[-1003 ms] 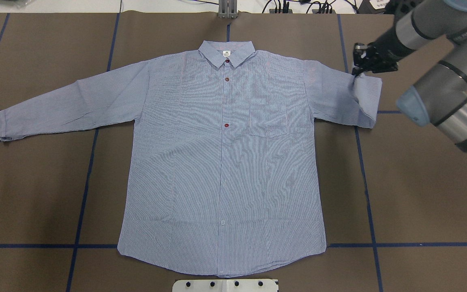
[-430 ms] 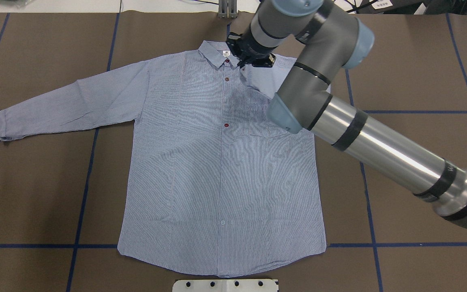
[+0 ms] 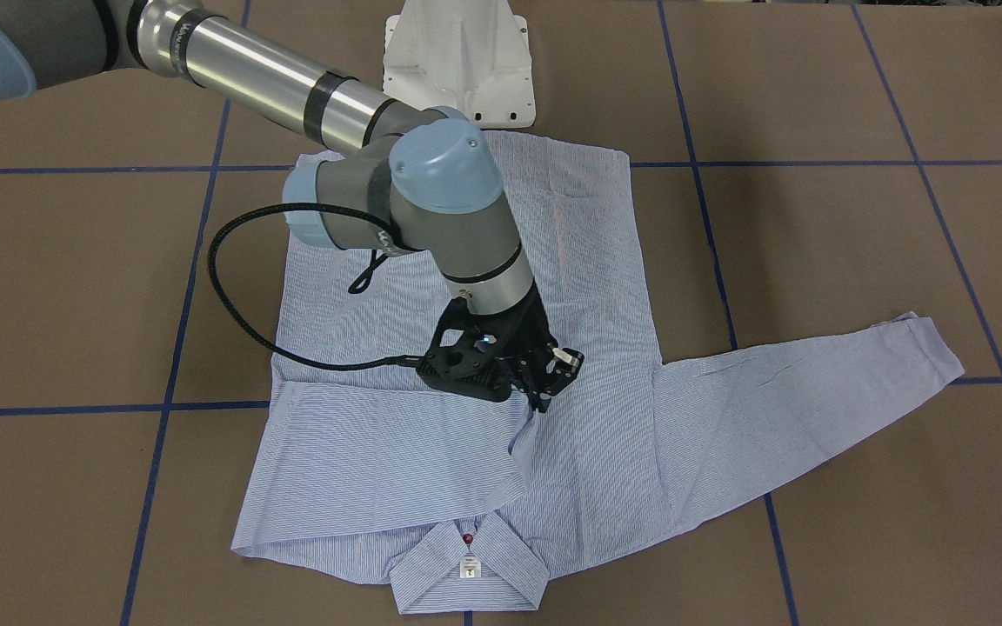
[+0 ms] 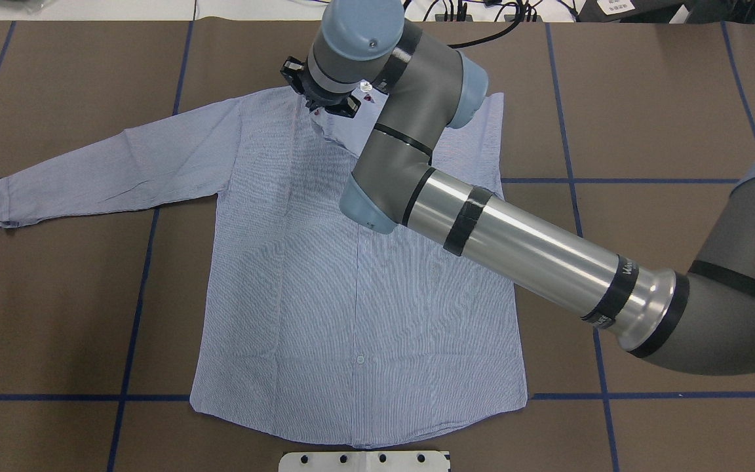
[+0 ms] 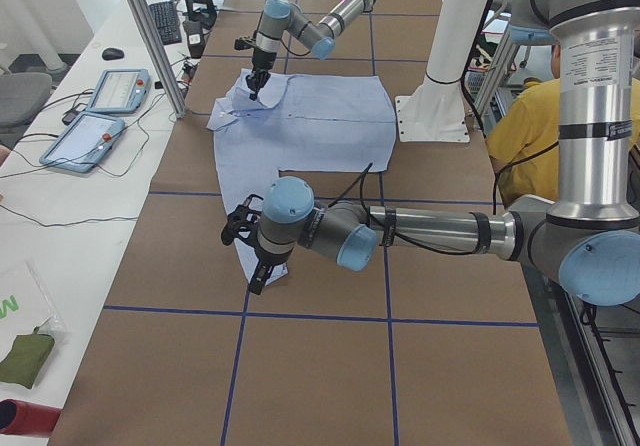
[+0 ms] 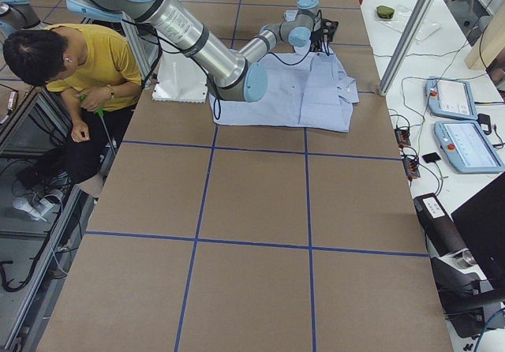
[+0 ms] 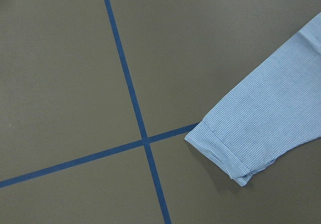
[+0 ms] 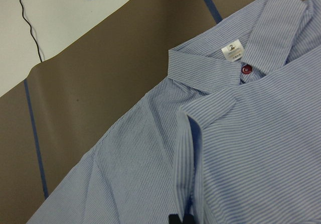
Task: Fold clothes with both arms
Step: 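Carry the grasped sleeve with the right gripper across the chest toward the collar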
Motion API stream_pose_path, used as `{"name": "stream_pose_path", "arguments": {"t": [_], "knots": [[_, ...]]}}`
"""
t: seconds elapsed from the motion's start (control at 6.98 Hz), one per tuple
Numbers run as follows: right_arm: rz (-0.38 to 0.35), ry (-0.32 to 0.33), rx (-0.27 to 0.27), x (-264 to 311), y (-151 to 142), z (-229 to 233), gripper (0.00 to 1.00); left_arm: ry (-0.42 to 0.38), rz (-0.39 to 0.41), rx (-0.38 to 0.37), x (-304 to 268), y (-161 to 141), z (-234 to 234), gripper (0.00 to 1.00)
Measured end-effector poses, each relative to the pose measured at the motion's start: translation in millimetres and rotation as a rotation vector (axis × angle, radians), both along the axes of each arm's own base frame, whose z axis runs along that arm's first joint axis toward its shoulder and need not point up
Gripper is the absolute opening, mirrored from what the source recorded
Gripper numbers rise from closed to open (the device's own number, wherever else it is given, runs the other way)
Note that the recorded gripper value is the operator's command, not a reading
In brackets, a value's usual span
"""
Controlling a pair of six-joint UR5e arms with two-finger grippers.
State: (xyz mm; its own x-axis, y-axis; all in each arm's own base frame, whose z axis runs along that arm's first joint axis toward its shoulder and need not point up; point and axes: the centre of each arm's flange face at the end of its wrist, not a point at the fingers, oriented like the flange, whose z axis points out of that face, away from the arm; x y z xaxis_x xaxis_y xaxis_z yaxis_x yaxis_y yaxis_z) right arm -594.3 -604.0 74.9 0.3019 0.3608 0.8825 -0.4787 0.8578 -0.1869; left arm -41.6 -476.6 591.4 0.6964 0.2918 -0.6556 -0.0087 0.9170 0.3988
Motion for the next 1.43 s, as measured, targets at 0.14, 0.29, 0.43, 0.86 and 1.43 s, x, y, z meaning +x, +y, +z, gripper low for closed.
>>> {"name": "stream_pose_path", "arguments": {"t": [0.14, 0.29, 0.43, 0.86, 1.43], "knots": [[0.007, 0.0, 0.0, -16.1, 8.5, -9.2, 0.0, 0.0, 0.0, 0.001, 0.0, 0.0, -0.9, 1.0], [0.014, 0.002, 0.006, -30.3, 18.5, -17.3, 0.97, 0.003, 0.001, 0.001, 0.2, 0.3, -1.0, 1.0], [0.024, 0.006, 0.013, -40.4, 26.3, -20.8, 1.0, 0.008, 0.004, -0.003, 0.6, 0.6, 0.2, 1.0], [0.057, 0.021, 0.044, -65.6, 51.0, -27.0, 1.0, 0.011, 0.013, -0.005, 4.0, -0.8, 2.2, 1.0], [0.117, -0.008, -0.009, -30.5, 49.2, -4.7, 1.0, 0.064, -0.047, -0.129, 25.5, -37.5, 27.1, 1.0]]}}
